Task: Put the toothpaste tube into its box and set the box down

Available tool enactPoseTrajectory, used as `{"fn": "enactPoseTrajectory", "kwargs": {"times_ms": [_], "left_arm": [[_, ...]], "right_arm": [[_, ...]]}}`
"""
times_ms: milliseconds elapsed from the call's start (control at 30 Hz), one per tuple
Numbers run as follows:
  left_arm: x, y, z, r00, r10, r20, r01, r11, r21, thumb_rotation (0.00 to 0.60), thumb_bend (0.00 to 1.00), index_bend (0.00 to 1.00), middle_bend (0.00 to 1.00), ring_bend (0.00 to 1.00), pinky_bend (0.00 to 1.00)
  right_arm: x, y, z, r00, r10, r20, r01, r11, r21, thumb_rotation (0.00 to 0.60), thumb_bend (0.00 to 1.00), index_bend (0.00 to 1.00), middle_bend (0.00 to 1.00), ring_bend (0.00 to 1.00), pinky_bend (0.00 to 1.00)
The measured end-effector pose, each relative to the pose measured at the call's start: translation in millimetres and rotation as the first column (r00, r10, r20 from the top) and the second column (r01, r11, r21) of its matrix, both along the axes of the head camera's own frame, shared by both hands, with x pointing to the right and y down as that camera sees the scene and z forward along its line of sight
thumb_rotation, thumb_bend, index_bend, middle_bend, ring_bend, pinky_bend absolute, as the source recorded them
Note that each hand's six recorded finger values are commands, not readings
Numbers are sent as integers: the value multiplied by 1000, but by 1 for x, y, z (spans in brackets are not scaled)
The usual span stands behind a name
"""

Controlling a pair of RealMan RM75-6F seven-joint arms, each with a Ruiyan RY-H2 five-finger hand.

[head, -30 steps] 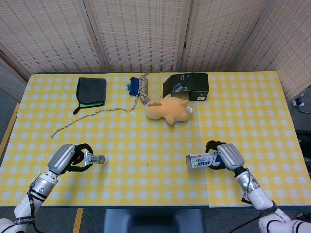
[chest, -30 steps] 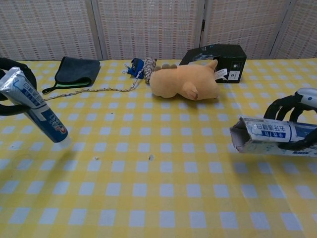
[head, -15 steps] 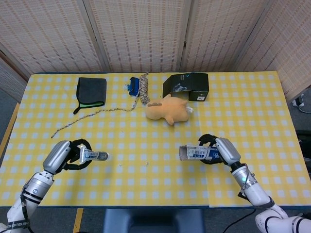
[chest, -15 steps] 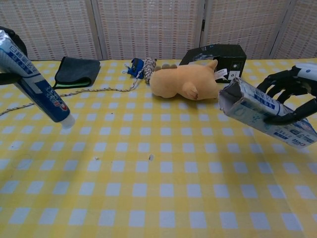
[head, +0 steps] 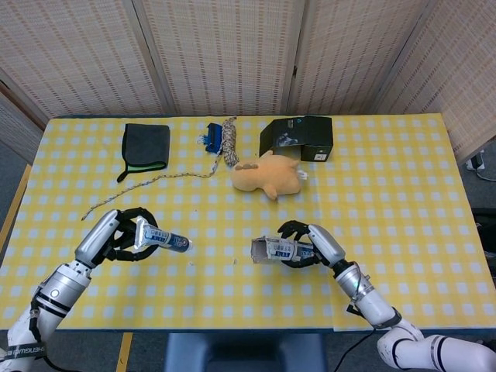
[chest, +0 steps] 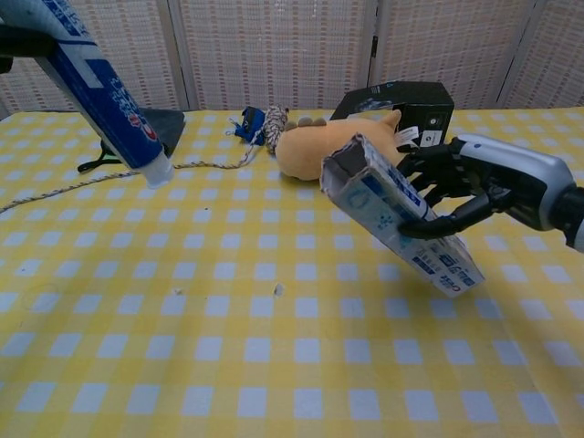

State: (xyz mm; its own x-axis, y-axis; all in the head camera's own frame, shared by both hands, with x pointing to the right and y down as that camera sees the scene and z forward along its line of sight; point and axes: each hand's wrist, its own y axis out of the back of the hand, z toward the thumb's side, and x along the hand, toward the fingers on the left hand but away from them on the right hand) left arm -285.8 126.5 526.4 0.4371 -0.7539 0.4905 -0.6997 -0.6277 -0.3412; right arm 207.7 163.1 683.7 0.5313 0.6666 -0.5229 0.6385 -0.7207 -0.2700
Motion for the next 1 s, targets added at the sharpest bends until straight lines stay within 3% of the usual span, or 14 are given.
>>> {"fn": "enactPoseTrajectory", "kwargs": {"times_ms": [267,767,1000], "left_arm": [[14,-6,-10,999,-15,-30,14,1000,-5,600,638,795,1000,1000,1000],[38,-24,-21,985,-96,-142,88,994,-63,600,641,795,1000,1000,1000],[51,-29,-26,982,-100,-163,92,994,-55,600,642,795,1000,1000,1000]], "right_arm": [[-18,-6,-2,999,11,50,-11,1000,10,600,231,511,346,356,414],[-42,-13,16,995,39,87,-38,999,-19,600,231,511,346,356,415],[-56,-11,17,992,43,121,-39,999,-35,600,230,512,346,354,415]]}}
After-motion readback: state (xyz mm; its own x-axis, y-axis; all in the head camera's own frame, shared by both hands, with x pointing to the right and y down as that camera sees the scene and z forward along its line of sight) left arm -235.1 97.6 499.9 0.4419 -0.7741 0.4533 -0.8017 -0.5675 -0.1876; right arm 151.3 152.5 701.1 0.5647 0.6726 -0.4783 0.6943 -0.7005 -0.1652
